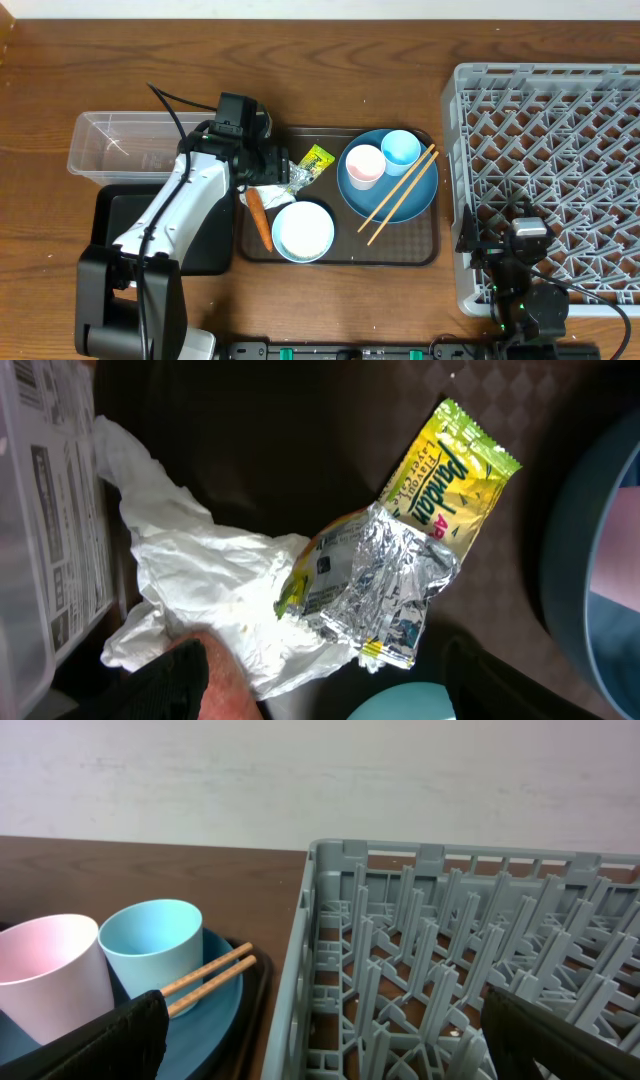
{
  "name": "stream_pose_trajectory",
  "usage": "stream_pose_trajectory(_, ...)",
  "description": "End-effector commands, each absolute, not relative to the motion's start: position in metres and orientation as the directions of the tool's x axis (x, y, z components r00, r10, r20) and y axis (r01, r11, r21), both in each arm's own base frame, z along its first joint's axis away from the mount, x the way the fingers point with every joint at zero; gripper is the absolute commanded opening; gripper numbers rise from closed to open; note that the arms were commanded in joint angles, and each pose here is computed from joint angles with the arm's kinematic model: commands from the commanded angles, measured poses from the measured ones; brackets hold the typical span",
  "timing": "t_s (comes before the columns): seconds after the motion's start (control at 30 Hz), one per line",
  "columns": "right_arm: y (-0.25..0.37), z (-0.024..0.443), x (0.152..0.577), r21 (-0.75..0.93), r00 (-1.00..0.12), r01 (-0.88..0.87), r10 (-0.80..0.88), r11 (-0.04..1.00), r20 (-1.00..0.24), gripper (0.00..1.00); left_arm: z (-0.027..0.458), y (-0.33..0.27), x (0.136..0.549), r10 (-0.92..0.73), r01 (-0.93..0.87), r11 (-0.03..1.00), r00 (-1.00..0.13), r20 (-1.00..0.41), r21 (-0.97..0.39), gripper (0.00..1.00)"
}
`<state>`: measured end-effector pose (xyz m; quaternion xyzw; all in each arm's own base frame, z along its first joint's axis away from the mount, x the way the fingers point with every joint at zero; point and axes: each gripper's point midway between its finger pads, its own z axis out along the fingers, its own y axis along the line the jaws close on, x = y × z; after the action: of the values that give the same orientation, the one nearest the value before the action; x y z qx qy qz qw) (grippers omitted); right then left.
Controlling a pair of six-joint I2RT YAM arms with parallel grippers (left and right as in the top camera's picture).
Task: Sort waste into correct bins and load items into the dishwasher rack
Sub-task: 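Lower the left gripper and grasp the foil wrapper with yellow packet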
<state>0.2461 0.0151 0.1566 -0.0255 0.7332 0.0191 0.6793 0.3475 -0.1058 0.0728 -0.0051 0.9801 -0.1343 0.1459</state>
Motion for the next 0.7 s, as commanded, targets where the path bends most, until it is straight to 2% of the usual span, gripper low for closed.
stream_pose_trajectory(0.0,0.013,0.155,0.246,0.007,-0.082,-0.054,0.002,0.999,-0.997,0.99,0.07,-0.104,0.351,-0.048,0.03,0.967,-0.954,-0.296,-0.254,0.78)
stream_pose_trajectory(0.33,0.013,0.155,0.246,0.007,-0.082,-0.054,0.002,0.999,-0.997,0.99,0.069,-0.104,0.352,-0.048,0.031,0.968,-0.952,-0.301,-0.251,0.78)
stream_pose_trajectory(0.43,0.013,0.155,0.246,0.007,-0.082,-0.054,0.002,0.999,-0.997,0.99,0.064,-0.099,0.357,-0.051,0.026,0.974,-0.942,-0.331,-0.225,0.73)
stream_pose_trajectory(0.67,0.013,0.155,0.246,0.007,-0.082,-0.054,0.002,0.999,-0.997,0.99,0.059,-0.101,0.365,-0.055,0.038,0.972,-0.923,-0.38,-0.234,0.7)
